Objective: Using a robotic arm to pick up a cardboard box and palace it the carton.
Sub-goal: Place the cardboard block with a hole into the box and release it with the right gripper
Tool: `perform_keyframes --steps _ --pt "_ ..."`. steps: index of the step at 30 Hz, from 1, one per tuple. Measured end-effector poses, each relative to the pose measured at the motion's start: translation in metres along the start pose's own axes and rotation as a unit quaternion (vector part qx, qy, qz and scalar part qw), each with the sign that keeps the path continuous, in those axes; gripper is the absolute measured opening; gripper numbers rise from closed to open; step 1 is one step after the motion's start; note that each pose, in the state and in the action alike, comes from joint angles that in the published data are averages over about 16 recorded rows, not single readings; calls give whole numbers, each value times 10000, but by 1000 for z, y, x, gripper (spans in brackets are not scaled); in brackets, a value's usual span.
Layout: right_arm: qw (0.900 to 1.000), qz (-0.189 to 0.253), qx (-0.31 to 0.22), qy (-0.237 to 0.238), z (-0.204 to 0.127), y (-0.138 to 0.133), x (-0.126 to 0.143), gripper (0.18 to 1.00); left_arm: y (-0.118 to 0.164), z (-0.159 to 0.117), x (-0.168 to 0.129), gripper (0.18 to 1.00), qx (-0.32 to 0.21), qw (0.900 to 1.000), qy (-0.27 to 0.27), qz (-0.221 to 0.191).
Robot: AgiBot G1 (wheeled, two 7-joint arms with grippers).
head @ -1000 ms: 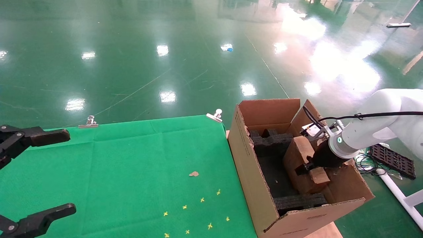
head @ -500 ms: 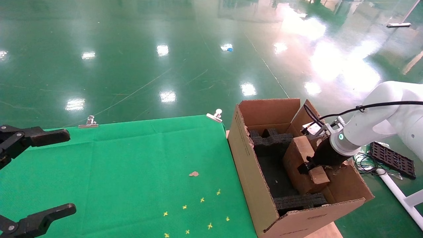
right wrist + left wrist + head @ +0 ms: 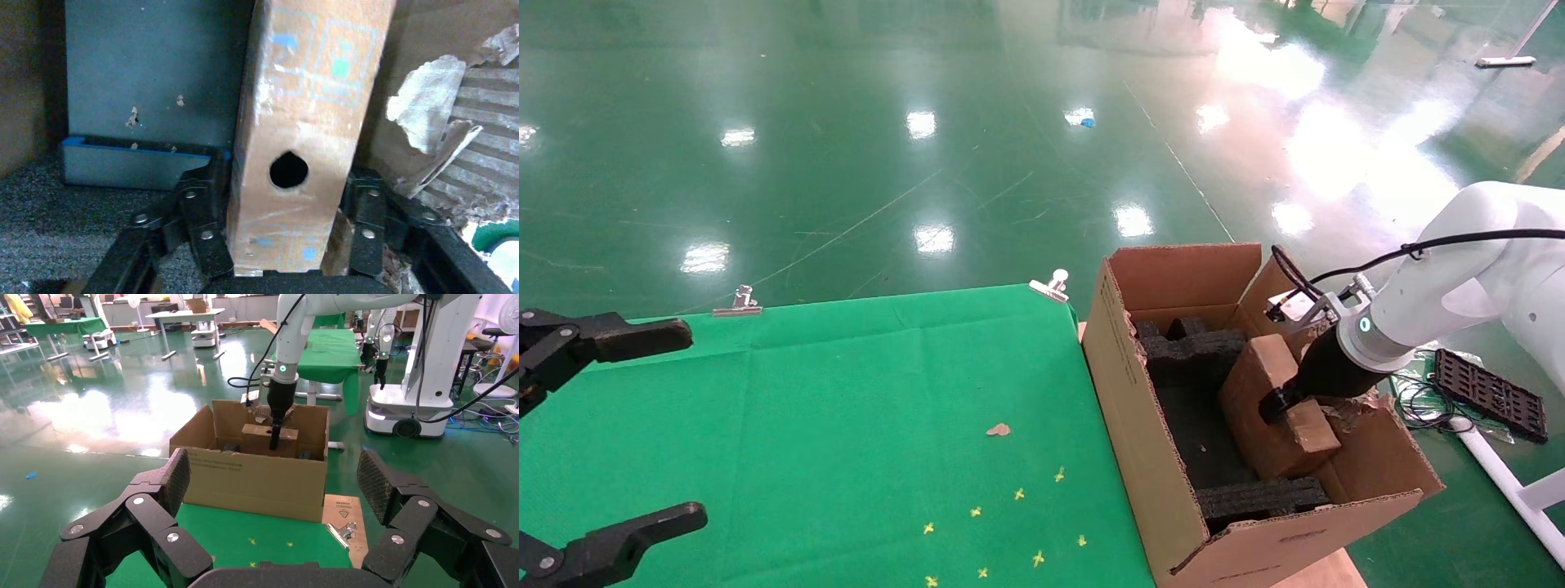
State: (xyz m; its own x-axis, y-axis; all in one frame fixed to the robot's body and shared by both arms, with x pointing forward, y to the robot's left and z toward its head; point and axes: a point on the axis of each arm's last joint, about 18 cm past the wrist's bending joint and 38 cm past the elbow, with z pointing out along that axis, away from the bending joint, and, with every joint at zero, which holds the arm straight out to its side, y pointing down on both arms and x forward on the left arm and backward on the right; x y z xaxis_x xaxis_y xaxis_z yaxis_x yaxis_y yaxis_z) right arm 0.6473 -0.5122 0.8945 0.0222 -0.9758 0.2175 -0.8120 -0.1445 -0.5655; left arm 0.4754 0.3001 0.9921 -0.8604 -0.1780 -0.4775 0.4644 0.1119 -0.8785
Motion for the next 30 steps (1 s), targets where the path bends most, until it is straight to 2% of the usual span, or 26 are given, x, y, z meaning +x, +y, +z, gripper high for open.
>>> perform_keyframes --steps 8,15,24,30 --pt "9998 -24 178 -66 -15 -11 3 732 0 0 0 1001 0 10000 0 0" --pt "9962 -115 810 -287 -64 -40 12 862 0 0 0 1001 0 10000 0 0" --pt "9767 -417 2025 -571 -164 -73 29 969 0 0 0 1001 0 10000 0 0" --pt "9639 -590 2510 -667 -205 -77 31 995 0 0 0 1001 0 10000 -1 -1"
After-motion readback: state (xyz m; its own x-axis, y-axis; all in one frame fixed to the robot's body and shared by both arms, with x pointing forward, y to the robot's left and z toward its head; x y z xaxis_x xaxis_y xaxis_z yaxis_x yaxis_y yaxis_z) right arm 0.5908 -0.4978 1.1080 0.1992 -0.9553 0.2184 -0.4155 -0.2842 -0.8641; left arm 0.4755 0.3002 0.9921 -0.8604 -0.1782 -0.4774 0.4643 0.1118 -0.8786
